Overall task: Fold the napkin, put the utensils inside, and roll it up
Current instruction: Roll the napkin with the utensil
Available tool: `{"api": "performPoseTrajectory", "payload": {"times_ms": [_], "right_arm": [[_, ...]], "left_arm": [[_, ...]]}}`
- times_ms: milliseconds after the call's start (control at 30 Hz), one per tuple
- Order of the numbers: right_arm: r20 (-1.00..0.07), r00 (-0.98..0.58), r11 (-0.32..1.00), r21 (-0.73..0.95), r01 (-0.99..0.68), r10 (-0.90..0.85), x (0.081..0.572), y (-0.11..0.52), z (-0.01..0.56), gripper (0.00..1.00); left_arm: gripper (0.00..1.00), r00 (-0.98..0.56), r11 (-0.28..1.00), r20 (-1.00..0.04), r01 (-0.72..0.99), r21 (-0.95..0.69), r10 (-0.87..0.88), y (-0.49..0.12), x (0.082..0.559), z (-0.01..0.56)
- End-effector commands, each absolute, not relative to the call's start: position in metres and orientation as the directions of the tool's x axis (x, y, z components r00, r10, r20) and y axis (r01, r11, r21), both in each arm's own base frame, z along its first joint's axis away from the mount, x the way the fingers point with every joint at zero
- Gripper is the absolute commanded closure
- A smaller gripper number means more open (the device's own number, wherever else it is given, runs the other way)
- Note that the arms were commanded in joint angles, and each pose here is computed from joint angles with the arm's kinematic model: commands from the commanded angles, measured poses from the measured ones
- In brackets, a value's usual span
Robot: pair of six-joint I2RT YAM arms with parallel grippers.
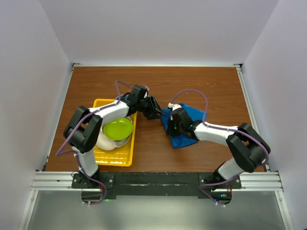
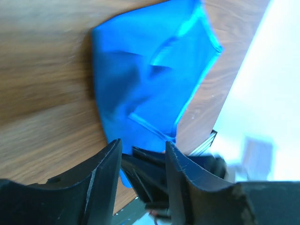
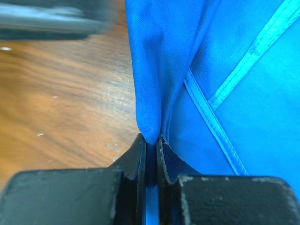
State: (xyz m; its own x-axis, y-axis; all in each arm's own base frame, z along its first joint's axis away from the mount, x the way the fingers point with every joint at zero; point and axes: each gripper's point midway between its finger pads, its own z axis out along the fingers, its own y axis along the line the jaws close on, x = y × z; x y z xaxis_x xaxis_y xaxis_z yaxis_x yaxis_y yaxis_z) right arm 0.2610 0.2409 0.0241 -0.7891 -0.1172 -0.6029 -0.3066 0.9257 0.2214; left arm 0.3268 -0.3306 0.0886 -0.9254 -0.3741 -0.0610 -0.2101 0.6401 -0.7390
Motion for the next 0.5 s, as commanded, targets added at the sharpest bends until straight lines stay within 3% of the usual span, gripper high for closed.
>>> {"api": "performPoseTrajectory", "payload": {"times_ms": [0,233,333,433,467], "right_arm": [[-0.476,-0.879,0.815,0.505,-0.284,-0.012,0.245,0.250,0.027,1.00],[-0.282,-0.945,0.618,0.776,-0.124,0.164,0.252,0.237,0.027,1.00],[-0.175,-0.977,0.520,0.850,-0.090,0.119,0.243,0.239,0.021,1.00],[-0.151,-0.987,0.489,0.866,-0.105,0.054,0.245,0.247,0.019,1.00],[-0.188,-0.981,0.491,0.859,-0.143,0.043,0.258,0.250,0.026,1.00]], "left_arm": [[0.52,-0.919,0.619,-0.269,0.036,-0.784,-0.288,-0.336,0.340,0.146],[0.53,-0.911,0.650,-0.338,0.111,-0.752,-0.235,-0.335,0.341,0.154],[0.56,-0.913,0.624,-0.343,0.137,-0.769,-0.223,-0.341,0.337,0.153],[0.58,-0.909,0.635,-0.359,0.151,-0.758,-0.211,-0.343,0.336,0.150],[0.58,-0.907,0.638,-0.364,0.156,-0.754,-0.209,-0.343,0.336,0.151]]}}
